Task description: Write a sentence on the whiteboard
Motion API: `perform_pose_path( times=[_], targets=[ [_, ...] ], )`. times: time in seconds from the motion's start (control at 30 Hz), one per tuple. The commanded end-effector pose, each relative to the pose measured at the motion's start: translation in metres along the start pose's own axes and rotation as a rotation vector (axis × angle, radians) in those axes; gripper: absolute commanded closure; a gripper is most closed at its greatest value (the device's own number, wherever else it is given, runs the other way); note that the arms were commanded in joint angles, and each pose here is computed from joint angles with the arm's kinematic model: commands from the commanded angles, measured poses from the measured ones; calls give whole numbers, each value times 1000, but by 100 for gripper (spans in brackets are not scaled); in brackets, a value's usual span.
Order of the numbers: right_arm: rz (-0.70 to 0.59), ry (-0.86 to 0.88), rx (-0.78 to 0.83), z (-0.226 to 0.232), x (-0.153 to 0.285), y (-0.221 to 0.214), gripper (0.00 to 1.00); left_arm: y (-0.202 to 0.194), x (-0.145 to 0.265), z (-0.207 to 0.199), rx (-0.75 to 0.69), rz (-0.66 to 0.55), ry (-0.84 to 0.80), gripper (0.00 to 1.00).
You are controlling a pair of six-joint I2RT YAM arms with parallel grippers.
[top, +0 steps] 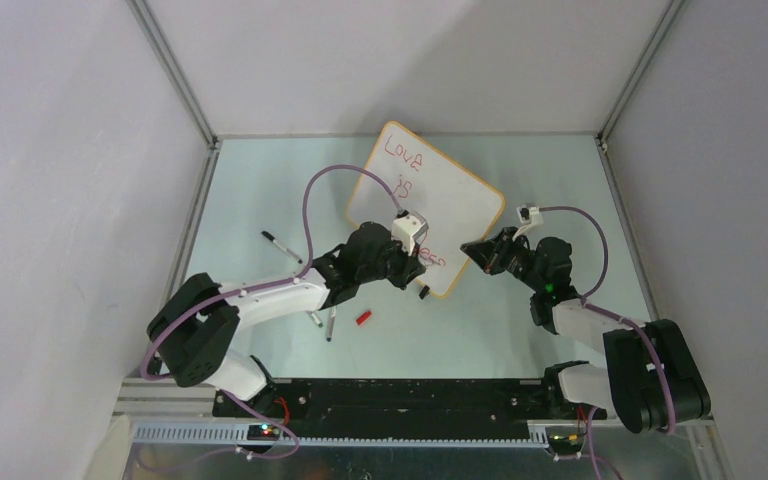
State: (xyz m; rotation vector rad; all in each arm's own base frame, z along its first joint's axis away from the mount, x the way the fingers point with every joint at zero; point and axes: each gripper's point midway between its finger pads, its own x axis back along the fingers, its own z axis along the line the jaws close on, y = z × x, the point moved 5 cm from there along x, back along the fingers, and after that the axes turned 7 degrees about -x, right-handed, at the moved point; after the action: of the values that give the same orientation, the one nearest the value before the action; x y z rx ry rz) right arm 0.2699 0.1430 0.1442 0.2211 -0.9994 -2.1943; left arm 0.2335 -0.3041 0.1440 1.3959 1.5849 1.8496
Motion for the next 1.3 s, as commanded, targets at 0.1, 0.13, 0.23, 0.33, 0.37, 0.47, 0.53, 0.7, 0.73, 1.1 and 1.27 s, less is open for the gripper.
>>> perform_pose_path(
  times=[0.1, 0.13, 0.23, 0.33, 0.37, 0.47, 0.53, 0.7, 0.73, 1.1, 1.27],
  targets=[
    [3, 13, 51, 2, 1, 0, 100, 7, 6, -6, -46, -34, -33, 100],
    [2, 13, 52, 2, 1, 0, 100, 7, 6, -5, -45, -32, -32, 100],
    [1, 13, 52, 2, 1, 0, 100, 6, 6, -6, -48, -26, -34, 100],
    [2, 10, 51, 2, 1, 0, 100, 5, 6, -6, -49, -23, -33, 100],
    [2, 11, 52, 2, 1, 1, 100, 5, 7, -6, -50, -22, -34, 100],
    [0, 11, 52, 2, 1, 1, 100, 4, 7, -6, -51, -18, -38, 100],
    [0, 11, 52, 2, 1, 1, 100, 4, 7, -7, -53, -17, -40, 100],
    [1, 11, 52, 2, 1, 1, 100, 3, 6, -8, -56, -11, -52, 100],
    [0, 10, 51, 2, 1, 1, 100, 3, 6, -8, -58, -11, -52, 100],
    [1, 11, 51, 2, 1, 1, 100, 7, 10, -7, -55, -39, -35, 100],
    [1, 11, 50, 2, 1, 1, 100, 8, 15, -3, -48, -69, 3, 100]
  ],
)
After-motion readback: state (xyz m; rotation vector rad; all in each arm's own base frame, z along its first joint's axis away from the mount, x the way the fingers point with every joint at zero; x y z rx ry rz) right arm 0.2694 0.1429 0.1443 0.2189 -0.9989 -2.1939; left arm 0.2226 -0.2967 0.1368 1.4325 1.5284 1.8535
